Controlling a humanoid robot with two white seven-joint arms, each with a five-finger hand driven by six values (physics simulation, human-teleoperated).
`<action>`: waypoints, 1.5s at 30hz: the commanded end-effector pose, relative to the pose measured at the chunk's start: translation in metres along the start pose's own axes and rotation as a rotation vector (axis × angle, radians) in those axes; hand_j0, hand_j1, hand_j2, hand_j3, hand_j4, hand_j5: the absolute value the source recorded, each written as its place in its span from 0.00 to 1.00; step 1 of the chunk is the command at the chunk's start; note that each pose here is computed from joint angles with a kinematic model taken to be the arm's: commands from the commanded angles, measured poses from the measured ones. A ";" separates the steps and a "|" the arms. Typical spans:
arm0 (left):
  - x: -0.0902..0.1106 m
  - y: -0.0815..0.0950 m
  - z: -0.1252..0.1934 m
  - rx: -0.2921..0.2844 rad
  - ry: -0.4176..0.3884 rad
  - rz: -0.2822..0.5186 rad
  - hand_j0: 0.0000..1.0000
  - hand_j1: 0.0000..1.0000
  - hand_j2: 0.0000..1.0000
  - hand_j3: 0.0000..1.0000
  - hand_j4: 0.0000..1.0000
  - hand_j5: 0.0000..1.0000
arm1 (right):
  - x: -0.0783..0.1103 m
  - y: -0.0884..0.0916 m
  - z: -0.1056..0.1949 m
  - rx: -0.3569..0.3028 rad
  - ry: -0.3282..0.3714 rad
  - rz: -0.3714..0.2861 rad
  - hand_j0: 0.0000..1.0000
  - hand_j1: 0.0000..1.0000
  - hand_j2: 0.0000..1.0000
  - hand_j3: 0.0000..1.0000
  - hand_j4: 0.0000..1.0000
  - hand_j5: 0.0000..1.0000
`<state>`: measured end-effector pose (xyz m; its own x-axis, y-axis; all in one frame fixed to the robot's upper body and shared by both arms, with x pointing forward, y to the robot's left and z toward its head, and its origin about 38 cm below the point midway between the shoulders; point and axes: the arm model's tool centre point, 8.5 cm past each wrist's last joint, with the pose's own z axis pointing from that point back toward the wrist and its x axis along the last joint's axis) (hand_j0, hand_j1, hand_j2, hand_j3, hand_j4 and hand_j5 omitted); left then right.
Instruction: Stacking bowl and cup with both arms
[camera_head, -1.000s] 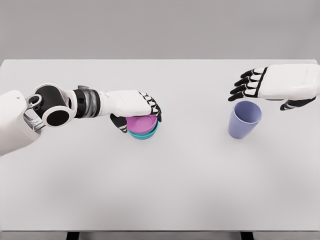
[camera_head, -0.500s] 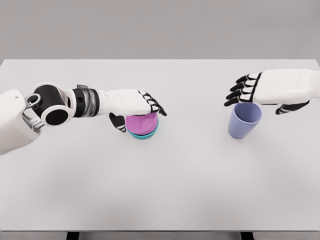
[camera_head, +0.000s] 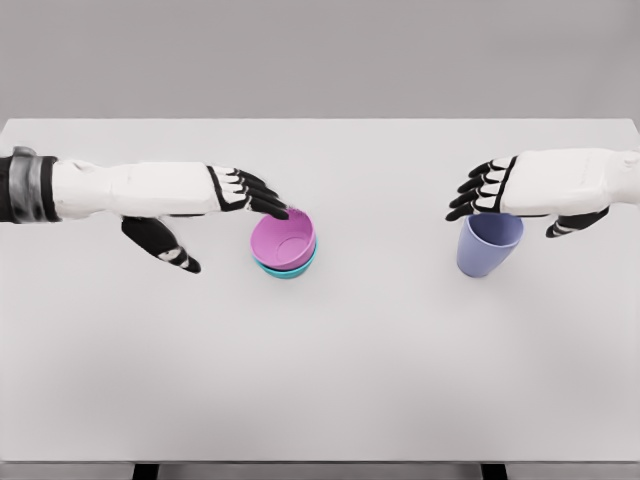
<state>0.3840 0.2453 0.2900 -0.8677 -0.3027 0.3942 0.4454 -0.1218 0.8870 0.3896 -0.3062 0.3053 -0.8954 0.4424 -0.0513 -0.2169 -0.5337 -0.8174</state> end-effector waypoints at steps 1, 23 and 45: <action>0.008 0.019 0.057 0.145 -0.037 0.153 1.00 1.00 1.00 1.00 1.00 1.00 | -0.003 0.005 -0.002 0.012 0.005 -0.011 1.00 1.00 1.00 1.00 1.00 1.00; -0.025 -0.034 0.111 0.160 0.137 0.369 1.00 1.00 1.00 1.00 1.00 1.00 | -0.024 0.028 -0.031 0.065 0.019 -0.065 1.00 1.00 1.00 1.00 1.00 1.00; -0.026 -0.036 0.111 0.152 0.144 0.365 1.00 1.00 1.00 1.00 1.00 1.00 | -0.038 0.043 -0.048 0.103 0.038 -0.101 1.00 1.00 1.00 1.00 1.00 1.00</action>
<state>0.3653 0.3623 0.2735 -0.6174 -0.4325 0.6571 0.6700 0.1484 0.7273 0.4322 -0.3099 0.2446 -0.8566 0.5160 0.0007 -0.3382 -0.5603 -0.7561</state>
